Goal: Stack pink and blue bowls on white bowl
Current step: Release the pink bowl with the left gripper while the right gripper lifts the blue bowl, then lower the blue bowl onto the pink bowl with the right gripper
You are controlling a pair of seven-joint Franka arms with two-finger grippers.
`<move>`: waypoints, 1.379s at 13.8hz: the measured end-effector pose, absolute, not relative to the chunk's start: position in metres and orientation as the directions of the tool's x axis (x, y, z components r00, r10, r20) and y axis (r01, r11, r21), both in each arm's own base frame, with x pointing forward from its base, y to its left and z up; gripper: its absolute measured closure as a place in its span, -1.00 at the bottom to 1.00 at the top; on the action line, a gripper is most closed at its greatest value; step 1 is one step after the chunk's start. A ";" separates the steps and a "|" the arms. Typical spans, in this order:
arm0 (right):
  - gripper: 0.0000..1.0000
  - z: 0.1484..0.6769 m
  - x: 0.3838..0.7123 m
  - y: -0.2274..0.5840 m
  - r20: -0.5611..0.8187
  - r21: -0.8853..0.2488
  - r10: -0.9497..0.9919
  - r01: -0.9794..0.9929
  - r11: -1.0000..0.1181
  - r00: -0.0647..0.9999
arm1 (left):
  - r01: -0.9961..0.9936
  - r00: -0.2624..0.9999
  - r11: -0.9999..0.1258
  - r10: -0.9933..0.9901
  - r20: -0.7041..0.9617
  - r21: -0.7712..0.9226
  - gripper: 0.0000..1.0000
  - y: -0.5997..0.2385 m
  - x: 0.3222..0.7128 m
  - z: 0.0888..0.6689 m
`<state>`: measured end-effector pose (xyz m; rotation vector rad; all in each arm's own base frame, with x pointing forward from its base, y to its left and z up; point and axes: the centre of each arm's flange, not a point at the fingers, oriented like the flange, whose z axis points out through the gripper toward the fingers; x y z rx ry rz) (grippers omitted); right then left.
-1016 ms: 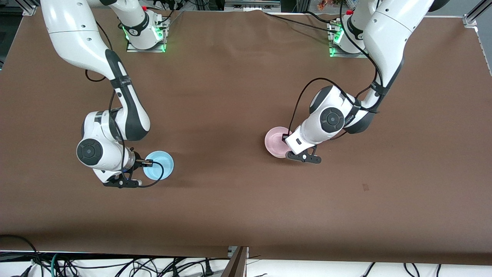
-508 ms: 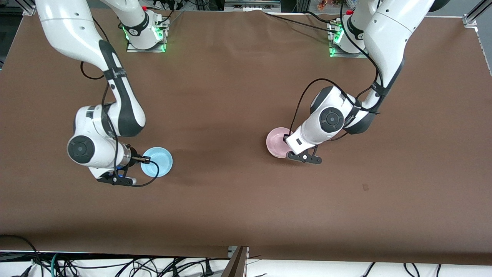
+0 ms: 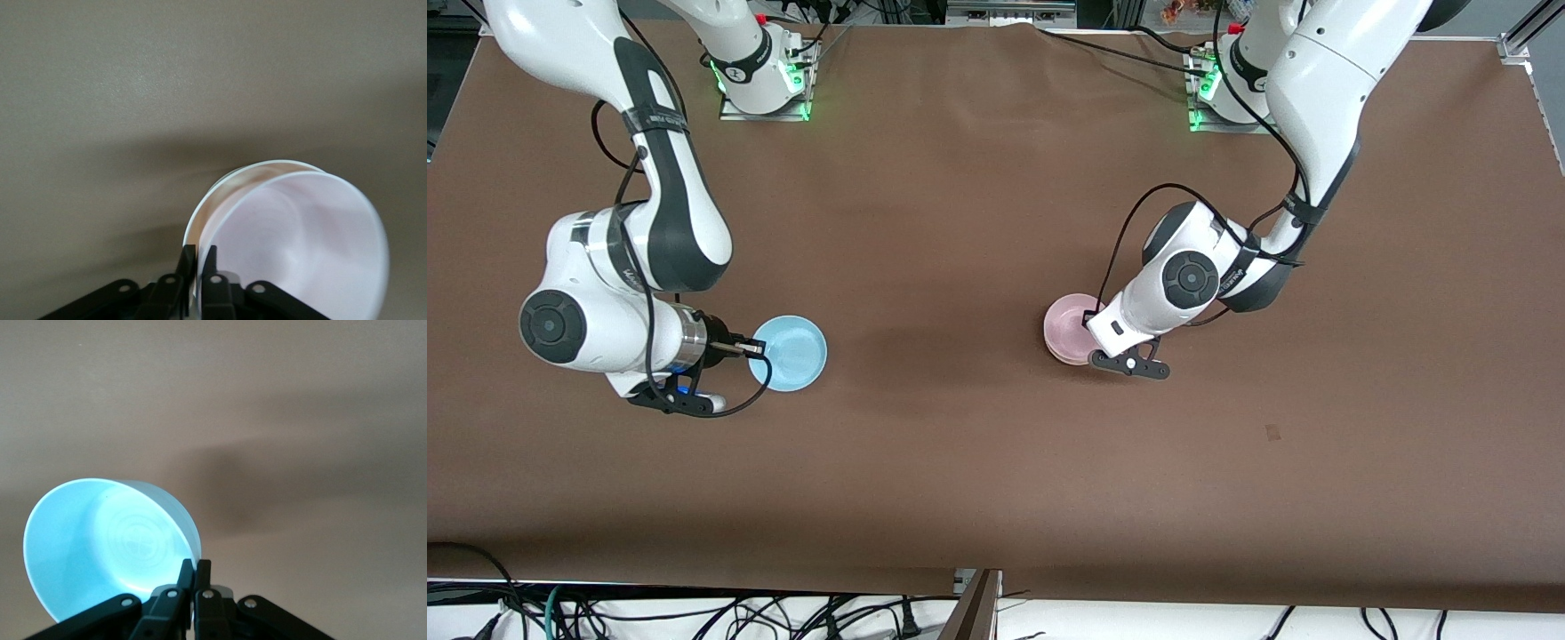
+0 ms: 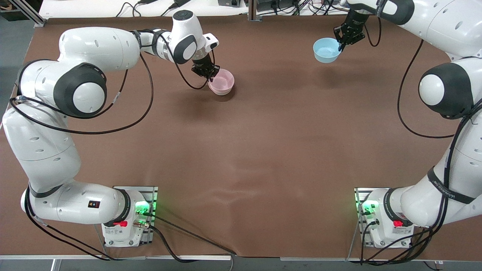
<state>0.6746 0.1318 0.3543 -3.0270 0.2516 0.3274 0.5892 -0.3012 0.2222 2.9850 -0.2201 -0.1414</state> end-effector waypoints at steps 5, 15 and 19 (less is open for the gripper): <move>0.95 0.360 0.675 0.139 -0.235 -0.100 -0.172 -0.199 -0.975 0.957 | -0.141 0.988 -0.977 -0.149 -0.042 0.162 -0.32 -0.309 0.595 0.245; 0.95 0.352 0.631 0.331 -0.301 -0.200 -0.335 -0.403 -0.893 0.893 | -0.050 0.997 -0.999 -0.050 -0.052 0.004 -1.00 -0.221 0.593 0.424; 0.95 0.326 0.620 0.400 -0.277 -0.301 -0.405 -0.479 -0.825 0.871 | 0.034 0.997 -0.998 0.038 -0.072 -0.055 -1.00 -0.161 0.594 0.463</move>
